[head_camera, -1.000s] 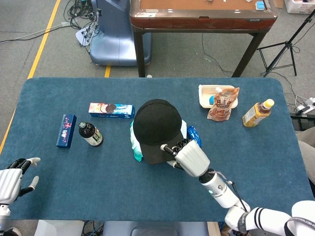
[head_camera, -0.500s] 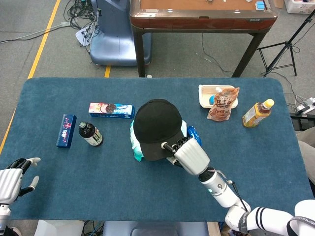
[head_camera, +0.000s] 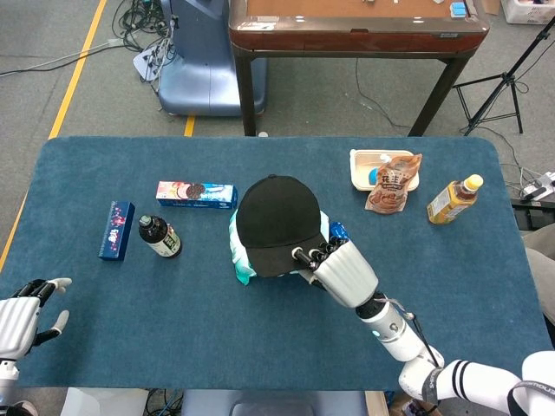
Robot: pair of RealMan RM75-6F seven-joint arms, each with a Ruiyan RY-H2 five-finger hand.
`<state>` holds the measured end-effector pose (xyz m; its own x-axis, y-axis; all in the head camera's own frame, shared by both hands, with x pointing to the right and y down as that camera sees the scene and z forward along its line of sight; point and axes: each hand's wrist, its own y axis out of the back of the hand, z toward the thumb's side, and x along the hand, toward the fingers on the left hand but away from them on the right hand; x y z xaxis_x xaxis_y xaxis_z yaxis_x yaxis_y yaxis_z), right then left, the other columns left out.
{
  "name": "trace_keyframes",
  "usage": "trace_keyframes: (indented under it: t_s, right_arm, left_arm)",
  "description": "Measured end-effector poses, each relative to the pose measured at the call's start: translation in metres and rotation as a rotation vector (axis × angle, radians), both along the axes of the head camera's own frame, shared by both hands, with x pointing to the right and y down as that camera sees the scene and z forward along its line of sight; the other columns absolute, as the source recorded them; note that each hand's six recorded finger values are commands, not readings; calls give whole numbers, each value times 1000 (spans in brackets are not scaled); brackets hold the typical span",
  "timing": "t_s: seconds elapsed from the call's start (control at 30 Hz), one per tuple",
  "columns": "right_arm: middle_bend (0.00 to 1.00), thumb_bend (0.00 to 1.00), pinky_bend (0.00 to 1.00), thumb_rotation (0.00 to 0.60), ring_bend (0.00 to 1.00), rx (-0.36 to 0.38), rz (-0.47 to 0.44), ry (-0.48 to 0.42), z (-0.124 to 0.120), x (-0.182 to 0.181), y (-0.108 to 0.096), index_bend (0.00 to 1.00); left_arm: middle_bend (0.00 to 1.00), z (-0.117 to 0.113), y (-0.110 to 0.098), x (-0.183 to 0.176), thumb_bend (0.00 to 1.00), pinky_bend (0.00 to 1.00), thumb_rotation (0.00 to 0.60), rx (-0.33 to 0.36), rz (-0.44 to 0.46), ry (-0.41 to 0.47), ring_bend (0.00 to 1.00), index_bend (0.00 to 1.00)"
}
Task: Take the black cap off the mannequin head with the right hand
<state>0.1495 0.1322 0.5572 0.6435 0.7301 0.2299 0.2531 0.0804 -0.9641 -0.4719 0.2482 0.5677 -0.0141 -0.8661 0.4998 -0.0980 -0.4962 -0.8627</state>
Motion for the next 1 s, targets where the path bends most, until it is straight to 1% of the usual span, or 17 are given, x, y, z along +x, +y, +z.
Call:
trace_keyframes:
  t_s: [0.17, 0.37, 0.5, 0.7, 0.87, 1.0]
  right_arm:
    - [1000, 431, 1000, 600, 979, 73, 14, 20, -4, 3, -11, 750]
    - [1000, 430, 1000, 600, 979, 114, 43, 56, 4, 6, -31, 756]
    - [1000, 430, 1000, 600, 979, 133, 60, 61, 11, 5, -45, 756]
    - [1000, 433, 1000, 600, 979, 172, 74, 21, 11, 0, -59, 756]
    - [1000, 433, 1000, 600, 979, 217, 84, -24, 0, -2, -65, 757]
    - [1000, 433, 1000, 600, 979, 257, 98, -25, -10, -1, -72, 762]
  left_arm:
    - [384, 0, 0, 0, 338, 359, 600, 0, 1, -1, 246, 279]
    - [384, 0, 0, 0, 338, 359, 600, -1, -1, 0, 246, 279]
    - [384, -1, 0, 0, 339, 359, 600, 1, -3, 4, 246, 279]
    - [384, -2, 1, -1, 339, 359, 600, 3, -4, 7, 246, 279]
    - [384, -3, 1, -1, 338, 359, 600, 3, -2, 8, 246, 279]
    - [384, -2, 2, 0, 339, 359, 600, 1, 0, 6, 246, 279]
